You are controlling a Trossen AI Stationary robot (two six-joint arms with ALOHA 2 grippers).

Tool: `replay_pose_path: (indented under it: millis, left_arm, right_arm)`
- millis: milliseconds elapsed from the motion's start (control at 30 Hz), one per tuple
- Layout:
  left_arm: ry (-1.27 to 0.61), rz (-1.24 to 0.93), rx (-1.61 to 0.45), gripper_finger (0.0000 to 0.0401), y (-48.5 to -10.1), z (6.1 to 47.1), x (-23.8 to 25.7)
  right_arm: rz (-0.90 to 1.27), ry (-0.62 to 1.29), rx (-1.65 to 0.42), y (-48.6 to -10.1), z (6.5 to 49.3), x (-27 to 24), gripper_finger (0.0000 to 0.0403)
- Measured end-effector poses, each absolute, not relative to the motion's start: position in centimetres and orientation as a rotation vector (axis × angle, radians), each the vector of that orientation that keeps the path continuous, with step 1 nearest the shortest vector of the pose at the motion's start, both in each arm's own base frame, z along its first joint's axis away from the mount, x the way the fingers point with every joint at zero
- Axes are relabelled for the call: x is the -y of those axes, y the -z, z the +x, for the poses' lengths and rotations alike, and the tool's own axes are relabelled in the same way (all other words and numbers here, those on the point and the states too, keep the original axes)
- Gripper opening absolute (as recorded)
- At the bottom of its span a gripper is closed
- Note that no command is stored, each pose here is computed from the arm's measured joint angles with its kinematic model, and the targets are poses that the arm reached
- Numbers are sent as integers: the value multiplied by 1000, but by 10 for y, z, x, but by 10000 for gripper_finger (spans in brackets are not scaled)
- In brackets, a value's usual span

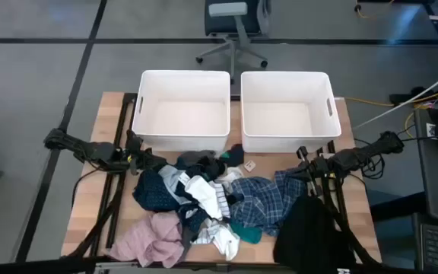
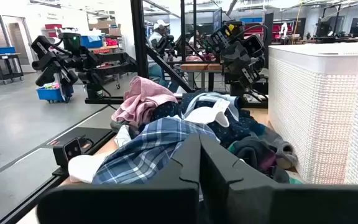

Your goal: Sort clothes

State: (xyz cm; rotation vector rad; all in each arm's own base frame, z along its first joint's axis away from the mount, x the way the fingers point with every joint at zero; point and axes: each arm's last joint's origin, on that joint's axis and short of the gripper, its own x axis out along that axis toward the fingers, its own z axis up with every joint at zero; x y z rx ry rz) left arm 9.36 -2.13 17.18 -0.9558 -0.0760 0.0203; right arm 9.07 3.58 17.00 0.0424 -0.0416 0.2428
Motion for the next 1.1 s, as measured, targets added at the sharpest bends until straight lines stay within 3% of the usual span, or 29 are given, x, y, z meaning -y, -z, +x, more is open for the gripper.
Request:
replay_pose_path:
  millis: [1100]
  left_arm:
    - [-21,-956,76,1,-172,94,21]
  right_arm:
    - [42,-243,41,-170,91,-36,3]
